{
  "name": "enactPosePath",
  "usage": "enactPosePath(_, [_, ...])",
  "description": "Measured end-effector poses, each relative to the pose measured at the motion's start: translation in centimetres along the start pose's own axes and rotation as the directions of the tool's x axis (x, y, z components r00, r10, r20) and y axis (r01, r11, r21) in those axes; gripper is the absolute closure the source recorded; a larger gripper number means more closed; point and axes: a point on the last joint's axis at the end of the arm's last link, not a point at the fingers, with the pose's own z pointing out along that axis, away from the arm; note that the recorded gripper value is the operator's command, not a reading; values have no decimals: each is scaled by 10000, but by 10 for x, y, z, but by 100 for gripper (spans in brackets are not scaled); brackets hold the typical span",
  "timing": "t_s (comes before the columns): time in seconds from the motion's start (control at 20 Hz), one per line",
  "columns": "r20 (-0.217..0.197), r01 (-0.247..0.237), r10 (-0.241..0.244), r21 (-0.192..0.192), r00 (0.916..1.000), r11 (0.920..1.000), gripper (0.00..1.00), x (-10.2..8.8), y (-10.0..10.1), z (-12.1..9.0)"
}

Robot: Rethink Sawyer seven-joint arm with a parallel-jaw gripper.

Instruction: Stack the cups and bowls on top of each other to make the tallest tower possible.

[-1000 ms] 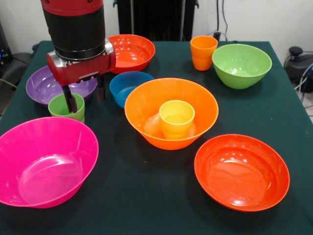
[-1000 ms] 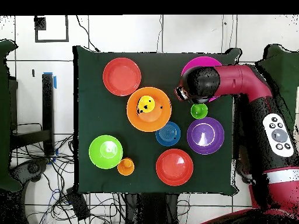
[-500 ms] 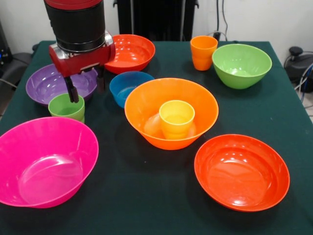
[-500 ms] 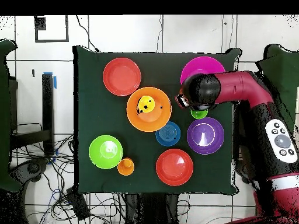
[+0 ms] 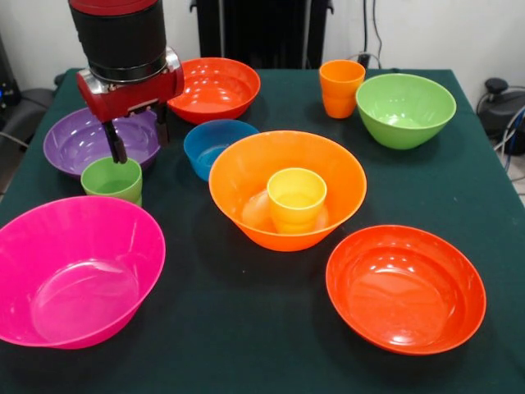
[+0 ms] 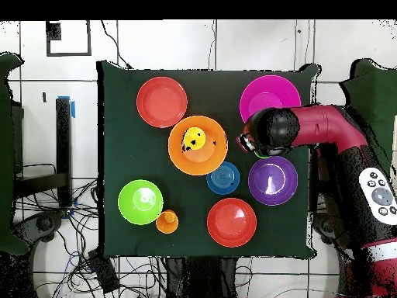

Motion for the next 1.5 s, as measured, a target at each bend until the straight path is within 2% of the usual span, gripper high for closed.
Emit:
enactPosePath(0.55, [94, -103, 105, -282, 9999, 9995, 0, 5, 1, 17])
enactPosePath(1.05, [398, -75, 85, -246, 9992, 9997, 0, 1, 4, 23])
enactPosePath(1.5, [434, -74, 84, -229, 9990, 9997, 0, 1, 4, 23])
